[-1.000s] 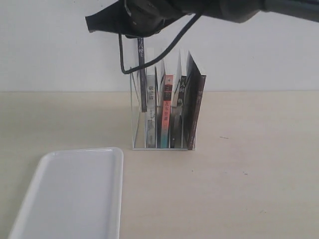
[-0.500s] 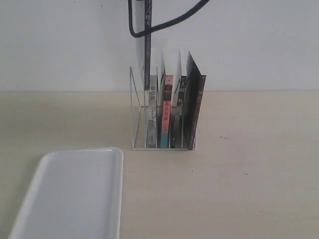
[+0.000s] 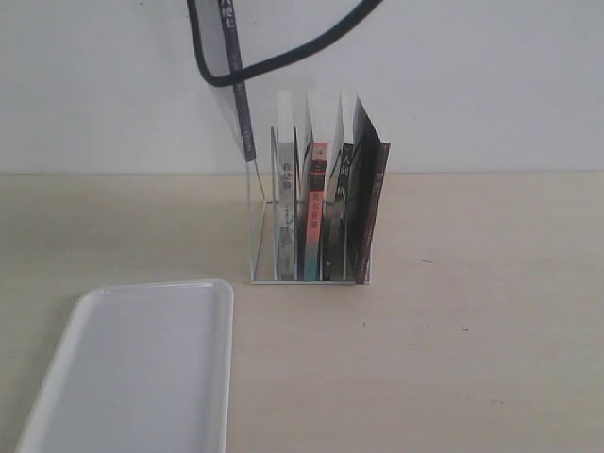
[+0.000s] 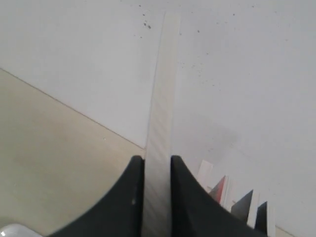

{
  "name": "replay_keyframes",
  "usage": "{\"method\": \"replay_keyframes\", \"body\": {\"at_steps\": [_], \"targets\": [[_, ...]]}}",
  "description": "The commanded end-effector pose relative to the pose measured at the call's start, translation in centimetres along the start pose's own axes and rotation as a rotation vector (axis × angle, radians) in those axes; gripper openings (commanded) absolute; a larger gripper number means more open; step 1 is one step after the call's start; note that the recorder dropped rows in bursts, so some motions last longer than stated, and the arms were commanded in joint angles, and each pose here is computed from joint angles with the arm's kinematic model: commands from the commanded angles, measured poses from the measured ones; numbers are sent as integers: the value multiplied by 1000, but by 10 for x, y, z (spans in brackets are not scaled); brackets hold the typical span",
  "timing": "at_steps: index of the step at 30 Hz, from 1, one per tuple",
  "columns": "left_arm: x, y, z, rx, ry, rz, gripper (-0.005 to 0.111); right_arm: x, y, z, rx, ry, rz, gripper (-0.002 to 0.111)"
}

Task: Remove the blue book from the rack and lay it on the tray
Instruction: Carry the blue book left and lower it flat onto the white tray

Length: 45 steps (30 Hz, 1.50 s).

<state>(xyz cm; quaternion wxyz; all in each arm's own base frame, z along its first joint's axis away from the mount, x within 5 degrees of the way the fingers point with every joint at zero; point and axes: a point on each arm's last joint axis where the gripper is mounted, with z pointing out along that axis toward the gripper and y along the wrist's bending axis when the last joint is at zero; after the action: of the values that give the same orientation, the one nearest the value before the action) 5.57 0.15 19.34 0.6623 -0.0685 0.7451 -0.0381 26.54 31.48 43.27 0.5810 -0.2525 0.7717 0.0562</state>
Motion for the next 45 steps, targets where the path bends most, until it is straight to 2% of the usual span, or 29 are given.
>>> {"method": "replay_keyframes", "body": {"at_steps": [1, 7, 13, 24, 32, 38, 45], "targets": [[-2, 0, 0, -1, -8, -18, 4, -15, 4, -18, -36, -95, -74, 0], [-2, 0, 0, -1, -8, -18, 4, -14, 27, -29, -119, -89, -182, 0], [-2, 0, 0, -1, -8, -18, 4, -8, 50, -40, -235, -75, -406, 0], [-2, 0, 0, -1, -8, -18, 4, 9, 75, -45, -536, -29, -668, 0], [-2, 0, 0, -1, -8, -18, 4, 52, 93, -25, -593, -23, -785, 0], [-2, 0, 0, -1, -8, -18, 4, 80, 106, -12, -598, -139, -774, 0], [-2, 0, 0, -1, -8, -18, 4, 105, 100, 4, -579, -170, -755, 0]]}}
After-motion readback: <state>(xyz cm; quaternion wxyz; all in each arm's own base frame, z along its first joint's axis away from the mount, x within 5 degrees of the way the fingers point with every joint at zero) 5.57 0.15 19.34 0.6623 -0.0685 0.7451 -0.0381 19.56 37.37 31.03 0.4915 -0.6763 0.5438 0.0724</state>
